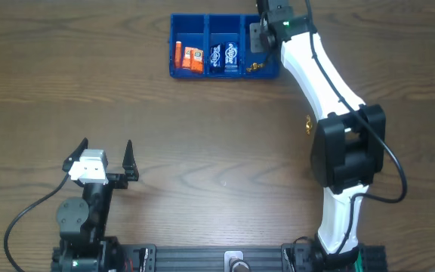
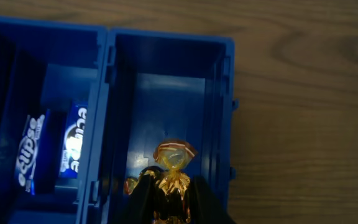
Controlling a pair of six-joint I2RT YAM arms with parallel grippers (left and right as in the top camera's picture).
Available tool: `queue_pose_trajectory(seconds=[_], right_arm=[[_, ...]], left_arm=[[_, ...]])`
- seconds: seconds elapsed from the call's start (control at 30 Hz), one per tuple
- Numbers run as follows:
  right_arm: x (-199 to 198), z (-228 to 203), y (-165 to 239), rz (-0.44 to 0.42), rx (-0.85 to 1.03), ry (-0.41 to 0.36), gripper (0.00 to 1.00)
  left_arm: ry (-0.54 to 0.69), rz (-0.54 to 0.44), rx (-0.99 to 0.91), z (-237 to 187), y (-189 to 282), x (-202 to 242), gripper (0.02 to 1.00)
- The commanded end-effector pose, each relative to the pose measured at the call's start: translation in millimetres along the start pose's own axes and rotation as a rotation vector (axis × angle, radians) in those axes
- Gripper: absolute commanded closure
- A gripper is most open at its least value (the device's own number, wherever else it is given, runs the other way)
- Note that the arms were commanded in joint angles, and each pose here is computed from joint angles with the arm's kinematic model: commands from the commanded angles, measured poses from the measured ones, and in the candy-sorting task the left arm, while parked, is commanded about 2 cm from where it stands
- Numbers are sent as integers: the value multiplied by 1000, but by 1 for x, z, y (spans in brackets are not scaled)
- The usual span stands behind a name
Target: Sort Candies Into Trays
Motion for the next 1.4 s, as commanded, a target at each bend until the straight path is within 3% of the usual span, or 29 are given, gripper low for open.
queue_pose_trajectory(seconds=[0.03,0.17,0.23,0.27,0.43,0.53,0.73,0.93,1.13,1.4], right_arm=[[2,3,-6,16,-2,10,829],[8,6,-6,61,-17,8,312],[8,7,-6,65,-20,8,102],[8,8,-5,65,-23,11,77],[-5,20,42,58,-70,1,69],[-35,22,106,35,-109,-35,56],[-88,-36,177,-31,-59,-50,20],[-109,-120,154,-50,50,-129,20],[-93,-176,100,4,223,-124,20],[-82,-201,48,53,340,-122,25]], left_arm=[[-4,1,47,-14,-1,2,23],[-4,1,47,-14,-1,2,20],[-4,1,47,-14,-1,2,20],[-4,1,48,-14,-1,2,20],[-4,1,47,-14,-1,2,20],[-4,1,47,-14,-1,2,20],[-4,1,48,-14,-1,2,20],[-4,1,47,-14,-1,2,20],[-4,1,47,-14,-1,2,23],[-4,1,48,-14,-1,2,20]])
Point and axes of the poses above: each gripper's point midway between its finger pads, its own y axis back along the fingers, its own x axis along the line the jaws close on, z = x × y, the point moved 5 cm from there along y, back along the fingers, and after that the axes turned 9 degrees about y, right-handed, at the moved point
